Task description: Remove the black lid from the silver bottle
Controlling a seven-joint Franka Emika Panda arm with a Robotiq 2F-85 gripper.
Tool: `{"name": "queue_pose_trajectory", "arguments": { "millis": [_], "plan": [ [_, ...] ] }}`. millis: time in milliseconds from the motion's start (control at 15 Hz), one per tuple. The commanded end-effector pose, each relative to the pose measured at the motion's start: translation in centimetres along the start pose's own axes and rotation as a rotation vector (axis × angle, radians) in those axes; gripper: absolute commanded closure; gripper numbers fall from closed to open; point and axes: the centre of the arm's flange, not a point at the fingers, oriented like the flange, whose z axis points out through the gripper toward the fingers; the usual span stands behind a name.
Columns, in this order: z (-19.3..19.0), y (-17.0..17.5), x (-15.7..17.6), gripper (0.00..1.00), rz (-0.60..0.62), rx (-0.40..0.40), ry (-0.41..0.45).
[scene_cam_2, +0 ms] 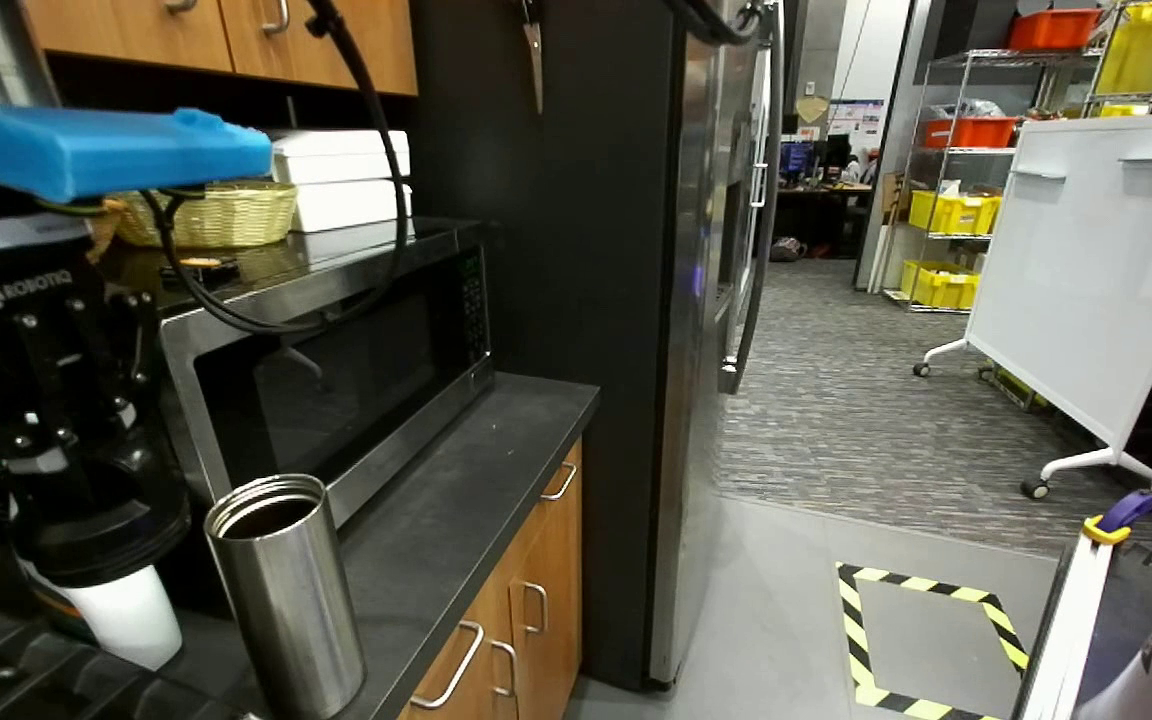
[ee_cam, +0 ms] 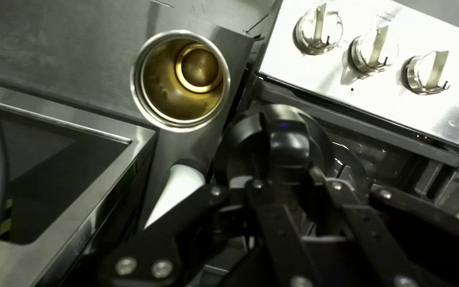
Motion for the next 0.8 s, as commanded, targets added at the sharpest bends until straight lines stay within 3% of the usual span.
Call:
{"name": "queue_pose_trajectory", "arguments": {
  "millis": [0, 333, 733],
  "plan": [
    [0.2, -1.4, -2.2, 0.94, 0.095, -0.044, 0.015],
    [1.3, -3.4, -2.6, 0.94, 0.156, -0.043, 0.000],
    [3.2, -6.1, -3.0, 0.94, 0.122, -0.040, -0.037]
  ]
}}
